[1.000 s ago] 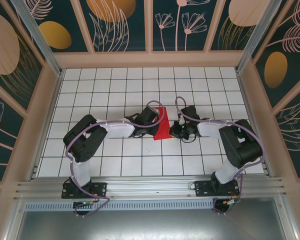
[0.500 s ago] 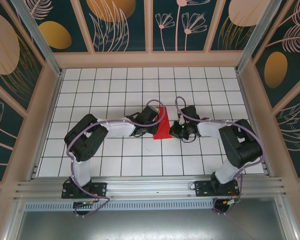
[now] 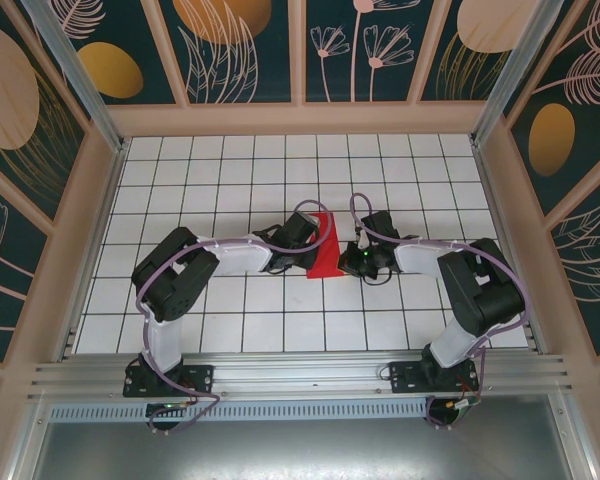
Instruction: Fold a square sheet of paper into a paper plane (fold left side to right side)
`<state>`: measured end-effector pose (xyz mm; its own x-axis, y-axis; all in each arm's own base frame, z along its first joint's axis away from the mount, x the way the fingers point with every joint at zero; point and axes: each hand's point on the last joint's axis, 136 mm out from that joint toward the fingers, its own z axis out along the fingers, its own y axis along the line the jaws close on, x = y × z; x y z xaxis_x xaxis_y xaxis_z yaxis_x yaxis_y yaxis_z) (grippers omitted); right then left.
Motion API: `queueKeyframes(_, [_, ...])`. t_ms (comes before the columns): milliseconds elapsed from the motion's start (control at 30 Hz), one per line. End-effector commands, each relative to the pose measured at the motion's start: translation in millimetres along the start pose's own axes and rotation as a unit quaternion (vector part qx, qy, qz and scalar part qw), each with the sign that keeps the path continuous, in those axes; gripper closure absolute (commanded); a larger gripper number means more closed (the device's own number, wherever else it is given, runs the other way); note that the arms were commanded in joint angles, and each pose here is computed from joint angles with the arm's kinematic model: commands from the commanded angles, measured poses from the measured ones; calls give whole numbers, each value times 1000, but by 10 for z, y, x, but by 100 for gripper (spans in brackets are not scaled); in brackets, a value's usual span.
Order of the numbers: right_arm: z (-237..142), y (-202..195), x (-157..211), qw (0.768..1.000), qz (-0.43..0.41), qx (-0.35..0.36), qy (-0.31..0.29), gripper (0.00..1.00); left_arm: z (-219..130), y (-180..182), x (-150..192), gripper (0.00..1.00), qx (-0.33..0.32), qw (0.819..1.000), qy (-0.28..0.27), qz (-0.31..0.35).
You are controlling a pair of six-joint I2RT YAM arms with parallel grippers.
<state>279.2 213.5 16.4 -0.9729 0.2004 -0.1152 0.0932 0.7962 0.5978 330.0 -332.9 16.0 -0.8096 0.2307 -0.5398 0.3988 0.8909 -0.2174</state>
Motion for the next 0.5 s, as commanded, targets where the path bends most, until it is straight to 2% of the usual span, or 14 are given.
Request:
queueKeyframes(0, [3,24,52,1000,-7,2,14,100,91,55,115,100,-8,1000,27,10])
queueKeyframes(167, [-218,225,-132,999,-18,-29,-29,100,101,87,165,100,-14,999,36,10])
queueKeyframes(300, [-363,388,-280,994,-15,-87,-69,100,102,86,174,100,-14,999,37,11])
queueKeyframes(467, [-239,590,-397,989,-14,-133,-62,100,121,91,193,100,-14,999,44,12])
